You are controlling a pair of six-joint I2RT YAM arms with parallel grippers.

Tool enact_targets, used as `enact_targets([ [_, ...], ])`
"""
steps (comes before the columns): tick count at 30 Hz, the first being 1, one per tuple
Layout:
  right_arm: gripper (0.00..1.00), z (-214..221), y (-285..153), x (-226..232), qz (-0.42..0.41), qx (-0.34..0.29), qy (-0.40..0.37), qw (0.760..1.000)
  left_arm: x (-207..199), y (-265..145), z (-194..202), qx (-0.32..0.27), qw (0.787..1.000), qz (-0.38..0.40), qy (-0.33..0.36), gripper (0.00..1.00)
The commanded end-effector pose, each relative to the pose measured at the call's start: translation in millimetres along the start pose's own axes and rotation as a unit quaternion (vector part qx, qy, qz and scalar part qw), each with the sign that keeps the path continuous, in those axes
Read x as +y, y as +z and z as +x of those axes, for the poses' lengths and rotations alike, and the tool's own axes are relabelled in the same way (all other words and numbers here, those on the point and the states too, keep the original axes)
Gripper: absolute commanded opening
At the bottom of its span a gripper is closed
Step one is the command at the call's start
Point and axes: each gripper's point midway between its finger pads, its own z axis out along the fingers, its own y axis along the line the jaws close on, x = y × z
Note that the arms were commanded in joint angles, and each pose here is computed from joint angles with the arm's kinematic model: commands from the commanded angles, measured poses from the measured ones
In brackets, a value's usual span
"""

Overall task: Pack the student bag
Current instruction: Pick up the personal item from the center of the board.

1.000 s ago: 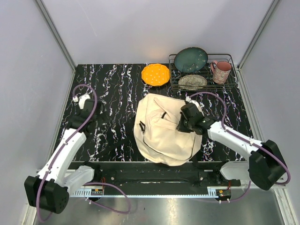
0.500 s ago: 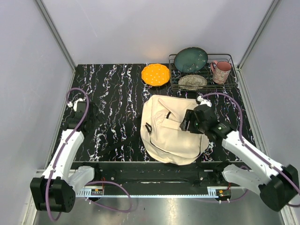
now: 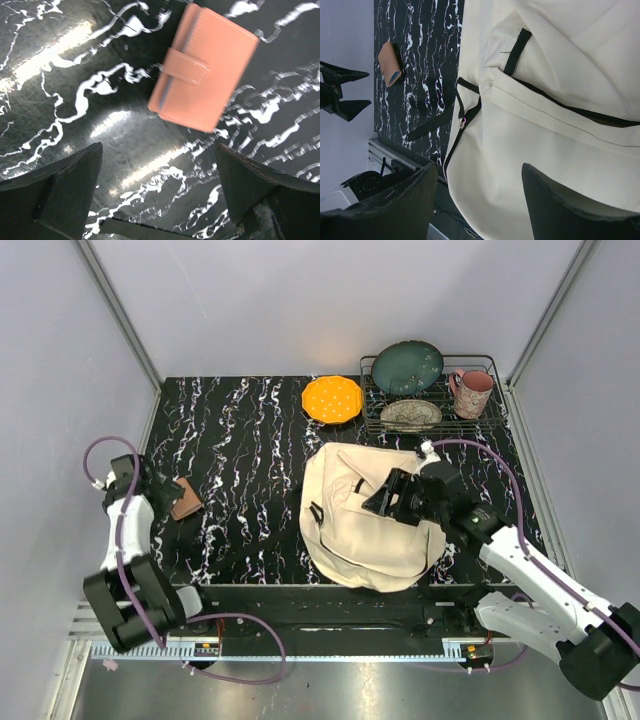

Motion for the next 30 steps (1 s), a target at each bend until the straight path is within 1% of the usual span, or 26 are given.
enact_targets([
  [1, 0.74, 7, -5, 20, -0.051, 0.013, 0.016, 0.998, -17, 21, -35, 0.010, 0.999, 0.030, -0.016, 0.99],
  [2, 0.74, 8, -6, 18, -0.048, 0.011, 0.018, 0.999, -20, 25, -38, 0.017, 0.999, 0.033, -0.012, 0.99],
  [3, 0.74, 13, -6, 12, -0.042, 0.013, 0.028, 0.999, -18, 30, -39, 0.023, 0.999, 0.021, -0.014, 0.99],
  [4, 0.75, 13, -9, 11, -0.047, 0.005, 0.030, 0.998, -18, 44, -35, 0.041, 0.999, 0.011, -0.013, 0.99],
  [5, 0.75, 14, -10, 10, -0.048, 0.004, 0.033, 0.998, -25, 47, -42, 0.048, 0.999, 0.018, -0.008, 0.99],
  [7, 0.75, 20, -12, 7, -0.048, 0.009, 0.037, 0.998, -26, 61, -37, 0.077, 0.997, 0.012, 0.014, 0.99],
  [9, 0.75, 25, -11, 2, -0.045, 0.015, 0.040, 0.998, -33, 67, -41, 0.086, 0.996, 0.023, 0.017, 0.99],
  [11, 0.75, 28, -9, 0, -0.043, 0.020, 0.043, 0.998, -31, 78, -35, 0.104, 0.994, 0.012, 0.013, 0.99],
  [16, 0.76, 33, -2, -2, -0.039, 0.036, 0.039, 0.998, -13, 95, -22, 0.123, 0.992, -0.030, 0.012, 0.99],
  [21, 0.76, 33, 5, -1, -0.041, 0.043, 0.033, 0.998, -24, 99, -14, 0.125, 0.992, -0.011, 0.028, 0.98],
  [22, 0.76, 35, 8, -3, -0.039, 0.048, 0.034, 0.998, -27, 100, -10, 0.128, 0.991, -0.008, 0.036, 0.94],
  [25, 0.76, 36, 12, -4, -0.036, 0.054, 0.032, 0.997, -41, 101, 7, 0.134, 0.988, -0.007, 0.074, 0.90],
  [26, 0.76, 37, 12, -4, -0.035, 0.055, 0.033, 0.997, -48, 100, 18, 0.136, 0.986, -0.008, 0.094, 0.83],
  [28, 0.77, 38, 13, -5, -0.033, 0.057, 0.035, 0.997, -56, 99, 28, 0.137, 0.985, -0.002, 0.105, 0.77],
  [29, 0.76, 38, 13, -6, -0.032, 0.058, 0.037, 0.997, -59, 98, 44, 0.149, 0.982, 0.007, 0.117, 0.69],
  [30, 0.77, 39, 13, -6, -0.032, 0.058, 0.037, 0.997, -64, 97, 47, 0.146, 0.982, 0.015, 0.119, 0.66],
])
